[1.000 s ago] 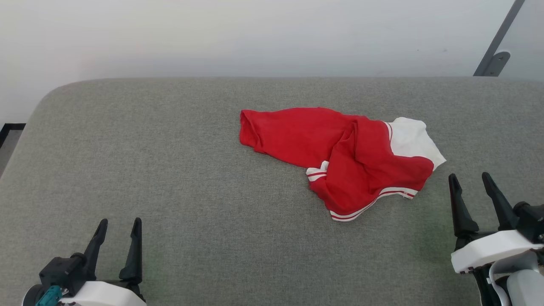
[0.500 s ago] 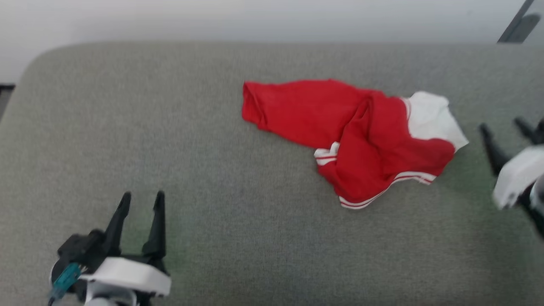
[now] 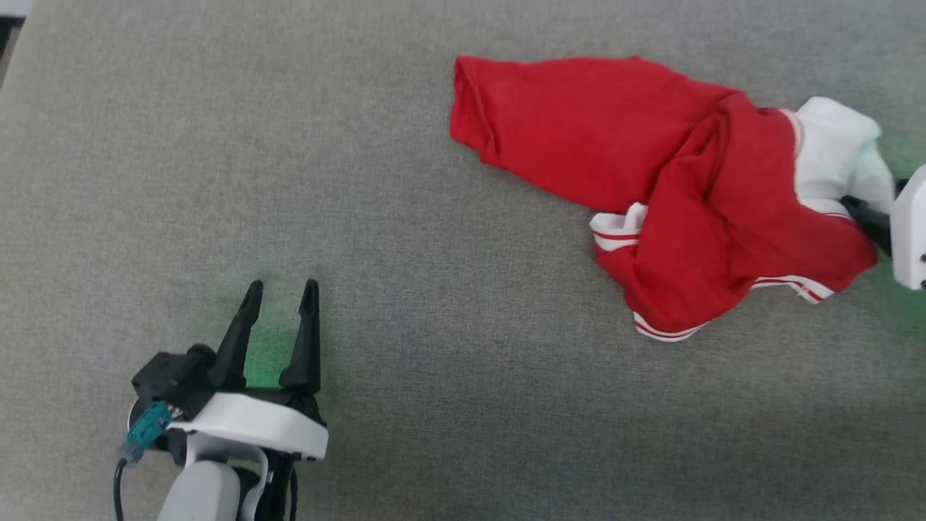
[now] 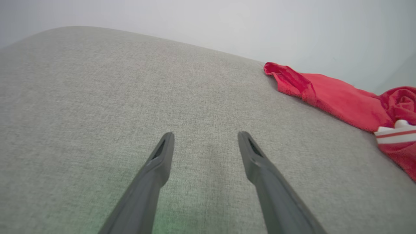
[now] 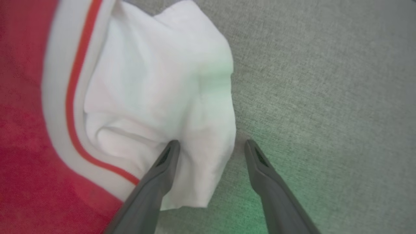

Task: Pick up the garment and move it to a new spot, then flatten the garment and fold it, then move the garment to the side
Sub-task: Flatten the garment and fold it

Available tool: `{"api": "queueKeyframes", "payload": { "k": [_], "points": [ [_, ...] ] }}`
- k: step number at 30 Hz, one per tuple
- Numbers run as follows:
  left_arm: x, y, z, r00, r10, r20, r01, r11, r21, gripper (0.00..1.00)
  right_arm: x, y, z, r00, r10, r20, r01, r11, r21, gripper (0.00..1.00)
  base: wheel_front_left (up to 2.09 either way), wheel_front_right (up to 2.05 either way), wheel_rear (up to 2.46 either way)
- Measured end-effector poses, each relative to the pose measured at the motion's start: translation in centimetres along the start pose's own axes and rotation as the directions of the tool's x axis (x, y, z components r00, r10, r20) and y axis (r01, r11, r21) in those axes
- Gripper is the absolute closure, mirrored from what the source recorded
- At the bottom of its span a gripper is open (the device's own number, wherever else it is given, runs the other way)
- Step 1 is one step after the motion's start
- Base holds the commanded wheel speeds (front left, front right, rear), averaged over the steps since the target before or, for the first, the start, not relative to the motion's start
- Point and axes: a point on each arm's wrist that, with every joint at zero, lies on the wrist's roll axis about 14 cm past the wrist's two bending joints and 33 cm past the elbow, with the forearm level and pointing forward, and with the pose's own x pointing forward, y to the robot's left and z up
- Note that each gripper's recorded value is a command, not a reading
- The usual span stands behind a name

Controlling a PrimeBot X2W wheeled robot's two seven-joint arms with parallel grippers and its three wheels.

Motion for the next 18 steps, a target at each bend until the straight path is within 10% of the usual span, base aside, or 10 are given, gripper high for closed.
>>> {"api": "queueKeyframes", "payload": {
  "k": [6, 8, 18],
  "points": [
    [0.9, 0.6, -1.0, 0.999, 0.018, -0.027, -0.018, 1.0, -0.004, 0.0, 1.8, 1.3, -1.6, 0.985, 0.087, -0.152, -0.085, 0.996, 0.021, 0.11, 0.0, 0.0, 0.0],
    [1.0, 0.6, -1.1, 0.999, 0.017, -0.03, -0.017, 1.0, -0.004, 0.0, 1.8, 1.3, -1.6, 0.984, 0.091, -0.155, -0.089, 0.996, 0.024, 1.0, 0.0, 0.0, 0.0],
    [2.1, -0.7, -0.9, 0.999, -0.028, -0.022, 0.028, 1.0, -0.01, 0.0, -0.8, -5.1, 0.3, 0.997, -0.047, 0.058, 0.038, 0.987, 0.154, 1.0, 0.0, 0.0, 0.0]
  ]
}}
